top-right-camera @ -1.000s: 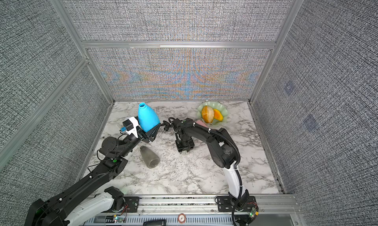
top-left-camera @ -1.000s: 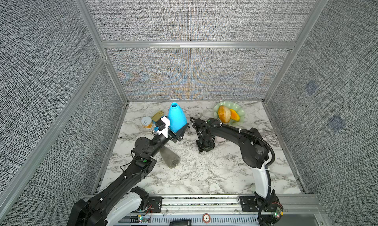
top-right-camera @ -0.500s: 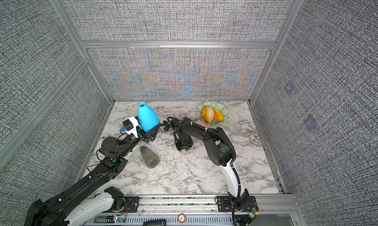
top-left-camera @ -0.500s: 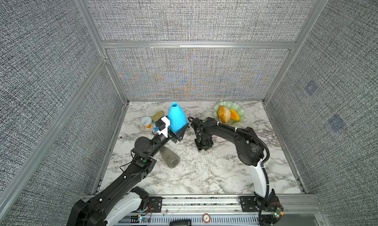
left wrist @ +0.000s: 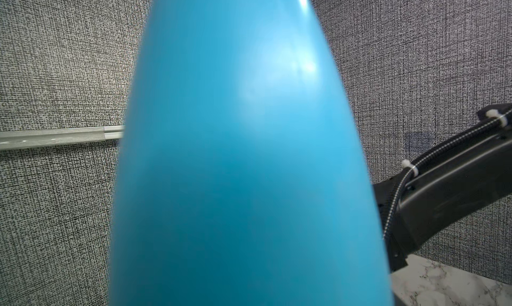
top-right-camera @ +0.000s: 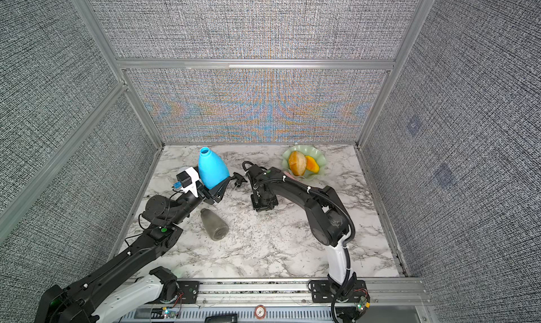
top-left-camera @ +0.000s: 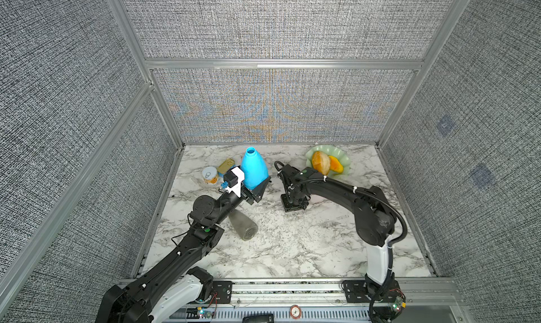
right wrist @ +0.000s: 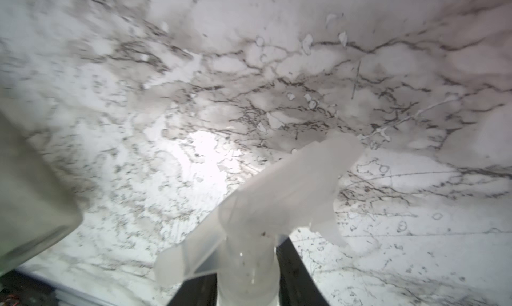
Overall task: Attach spray nozzles to spray bottles
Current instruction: Pick up the spray nozzle from the center of the board, then insert the spray nozzle into the spray bottle.
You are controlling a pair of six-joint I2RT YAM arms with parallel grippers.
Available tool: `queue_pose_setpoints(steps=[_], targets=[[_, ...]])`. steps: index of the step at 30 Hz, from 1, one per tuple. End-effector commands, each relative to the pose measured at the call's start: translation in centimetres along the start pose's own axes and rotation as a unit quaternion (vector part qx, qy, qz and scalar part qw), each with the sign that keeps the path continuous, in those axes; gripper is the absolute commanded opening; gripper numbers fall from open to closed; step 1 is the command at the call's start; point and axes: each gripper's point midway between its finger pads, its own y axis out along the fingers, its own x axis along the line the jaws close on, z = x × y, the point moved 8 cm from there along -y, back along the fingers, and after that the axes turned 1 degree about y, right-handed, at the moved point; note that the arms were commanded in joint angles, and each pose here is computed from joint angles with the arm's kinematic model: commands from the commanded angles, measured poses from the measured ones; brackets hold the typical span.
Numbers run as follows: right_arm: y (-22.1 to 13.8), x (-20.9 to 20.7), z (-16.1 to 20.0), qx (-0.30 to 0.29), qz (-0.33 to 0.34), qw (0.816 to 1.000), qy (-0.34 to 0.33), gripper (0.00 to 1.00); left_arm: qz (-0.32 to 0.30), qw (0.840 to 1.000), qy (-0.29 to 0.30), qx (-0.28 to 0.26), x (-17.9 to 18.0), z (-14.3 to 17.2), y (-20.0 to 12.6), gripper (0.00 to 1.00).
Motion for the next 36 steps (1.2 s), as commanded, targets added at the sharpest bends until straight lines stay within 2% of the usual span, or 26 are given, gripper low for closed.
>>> queue_pose_setpoints(steps=[1,3,6,9,12,16,20,23,29,33,36], targets=[[-3.4,0.9,-0.6,-0.071,-0.049,0.996,0.007,0.31,0.005,1.0,0.004,-0.008,-0.1,-0.2,0.0,0.76],[-6.6,1.5,-0.8,-0.127,-0.071,0.989,0.004,0.3,0.005,1.0,0.004,-0.01,-0.2,-0.1,-0.1,0.76],[-11.9,2.2,-0.9,-0.22,-0.11,0.969,-0.013,0.3,0.006,1.0,0.006,-0.007,-0.2,0.3,0.0,0.76],[-17.2,2.8,-0.9,-0.313,-0.147,0.937,-0.036,0.3,0.013,1.0,0.006,-0.004,-0.3,0.6,0.1,0.76],[-22.6,3.5,-0.5,-0.407,-0.181,0.893,-0.066,0.3,0.019,1.0,0.007,-0.004,-0.6,0.9,0.1,0.76],[-29.8,3.7,0.1,-0.528,-0.203,0.821,-0.073,0.31,0.041,0.999,0.004,0.004,-1.2,1.7,0.3,0.76],[-36.1,4.1,0.6,-0.607,-0.227,0.756,-0.091,0.31,0.056,0.998,0.002,0.014,-2.0,2.6,0.6,0.77],[-39.8,5.0,0.9,-0.636,-0.264,0.717,-0.111,0.31,0.06,0.998,0.004,0.02,-2.3,3.1,0.7,0.77],[-43.6,7.1,1.8,-0.646,-0.351,0.664,-0.14,0.31,0.061,0.998,-0.001,0.027,-2.5,3.3,1.0,0.77],[-44.3,8.5,2.3,-0.633,-0.387,0.652,-0.155,0.31,0.058,0.998,-0.002,0.031,-2.4,3.6,1.0,0.77],[-44.3,9.2,2.7,-0.625,-0.394,0.653,-0.164,0.31,0.052,0.998,-0.007,0.031,-2.3,3.6,1.1,0.77]])
